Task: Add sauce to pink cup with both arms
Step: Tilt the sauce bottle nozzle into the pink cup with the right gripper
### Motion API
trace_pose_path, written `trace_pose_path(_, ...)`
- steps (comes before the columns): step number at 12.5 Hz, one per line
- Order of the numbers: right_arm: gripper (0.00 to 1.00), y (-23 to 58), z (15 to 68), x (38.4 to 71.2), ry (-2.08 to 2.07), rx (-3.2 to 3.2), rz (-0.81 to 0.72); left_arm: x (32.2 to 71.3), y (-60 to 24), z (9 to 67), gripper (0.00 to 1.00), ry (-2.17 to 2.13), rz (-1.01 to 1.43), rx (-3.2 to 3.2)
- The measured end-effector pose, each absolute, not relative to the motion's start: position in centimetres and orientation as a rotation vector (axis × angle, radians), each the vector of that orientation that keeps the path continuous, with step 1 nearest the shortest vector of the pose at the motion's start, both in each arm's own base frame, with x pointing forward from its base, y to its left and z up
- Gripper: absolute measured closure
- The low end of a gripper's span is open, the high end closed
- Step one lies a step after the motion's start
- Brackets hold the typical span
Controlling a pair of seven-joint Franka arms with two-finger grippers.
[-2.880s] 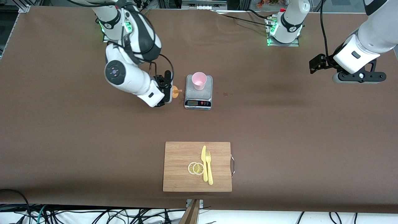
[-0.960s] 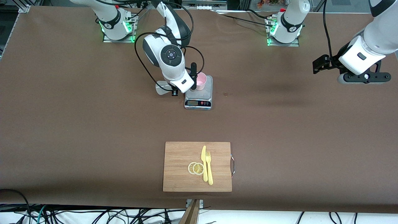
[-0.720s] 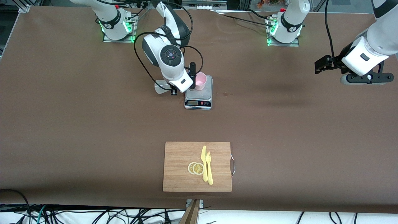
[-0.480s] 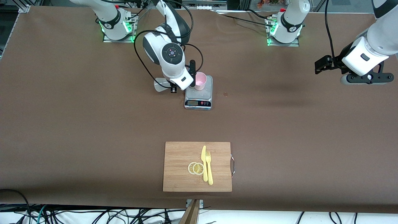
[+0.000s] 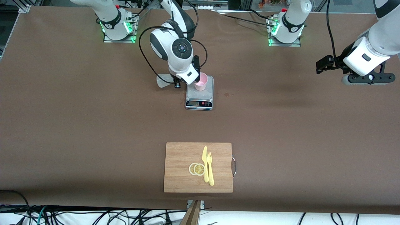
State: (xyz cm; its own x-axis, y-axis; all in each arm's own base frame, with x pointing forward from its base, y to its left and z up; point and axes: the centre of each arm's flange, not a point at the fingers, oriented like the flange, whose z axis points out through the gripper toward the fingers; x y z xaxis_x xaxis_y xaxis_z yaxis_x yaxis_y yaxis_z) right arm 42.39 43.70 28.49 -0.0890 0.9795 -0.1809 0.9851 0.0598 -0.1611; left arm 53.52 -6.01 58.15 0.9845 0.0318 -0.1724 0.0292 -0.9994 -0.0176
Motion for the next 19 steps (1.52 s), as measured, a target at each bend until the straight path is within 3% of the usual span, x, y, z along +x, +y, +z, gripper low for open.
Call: trace_pose_path(19, 0.68, 43.2, 27.1, 42.3, 2.259, 2.066, -0.412, 53.5, -6.3, 58.2, 0.0, -0.042, 0.27, -3.114)
